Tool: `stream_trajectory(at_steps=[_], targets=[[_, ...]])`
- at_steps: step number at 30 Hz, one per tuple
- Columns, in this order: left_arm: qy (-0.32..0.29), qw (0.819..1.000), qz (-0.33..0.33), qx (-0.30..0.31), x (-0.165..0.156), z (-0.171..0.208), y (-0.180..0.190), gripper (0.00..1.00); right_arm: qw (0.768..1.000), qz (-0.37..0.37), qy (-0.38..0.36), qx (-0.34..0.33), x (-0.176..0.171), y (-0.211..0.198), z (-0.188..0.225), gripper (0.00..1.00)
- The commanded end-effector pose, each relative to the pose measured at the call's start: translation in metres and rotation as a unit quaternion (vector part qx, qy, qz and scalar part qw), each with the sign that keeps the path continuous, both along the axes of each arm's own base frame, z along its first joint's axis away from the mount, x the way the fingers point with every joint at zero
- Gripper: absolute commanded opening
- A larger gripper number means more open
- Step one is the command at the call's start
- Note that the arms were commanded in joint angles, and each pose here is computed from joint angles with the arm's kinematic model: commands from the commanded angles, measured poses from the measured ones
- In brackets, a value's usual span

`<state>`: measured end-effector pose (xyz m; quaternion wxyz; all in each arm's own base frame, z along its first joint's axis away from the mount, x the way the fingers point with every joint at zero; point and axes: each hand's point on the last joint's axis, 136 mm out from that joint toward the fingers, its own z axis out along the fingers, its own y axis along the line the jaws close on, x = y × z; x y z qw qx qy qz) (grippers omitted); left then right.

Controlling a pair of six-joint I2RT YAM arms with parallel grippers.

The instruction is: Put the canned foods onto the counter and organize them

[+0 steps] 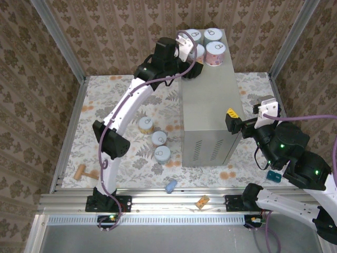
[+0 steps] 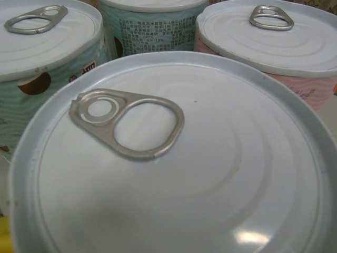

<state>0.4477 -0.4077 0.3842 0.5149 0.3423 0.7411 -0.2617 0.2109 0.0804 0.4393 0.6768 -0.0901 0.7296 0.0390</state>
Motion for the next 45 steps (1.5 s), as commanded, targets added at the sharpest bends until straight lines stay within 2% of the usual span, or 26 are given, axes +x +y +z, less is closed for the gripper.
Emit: stream_trajectory(at_steps=[1,9,21,36,45], targets=[[0.031,0.999,0.000,0.014,0.001,-0.020,0.002,0.80,1.000,-0.015,-0.003,0.007,-0.001,-0.007,0.000,1.00],[0.030,0.999,0.007,0.013,-0.004,-0.019,0.008,0.85,1.000,-0.014,-0.002,0.009,-0.001,-0.007,0.001,1.00],[0.033,0.999,0.027,0.016,-0.007,-0.025,0.021,0.85,1.000,-0.011,-0.005,0.012,-0.002,-0.007,0.002,1.00],[0.039,0.998,0.035,0.018,-0.001,-0.032,0.024,0.79,1.000,-0.008,-0.004,0.019,-0.006,-0.009,0.001,1.00],[0.040,0.999,0.032,0.016,0.001,-0.032,0.022,0.79,1.000,-0.009,-0.004,0.020,-0.006,-0.011,0.000,1.00]])
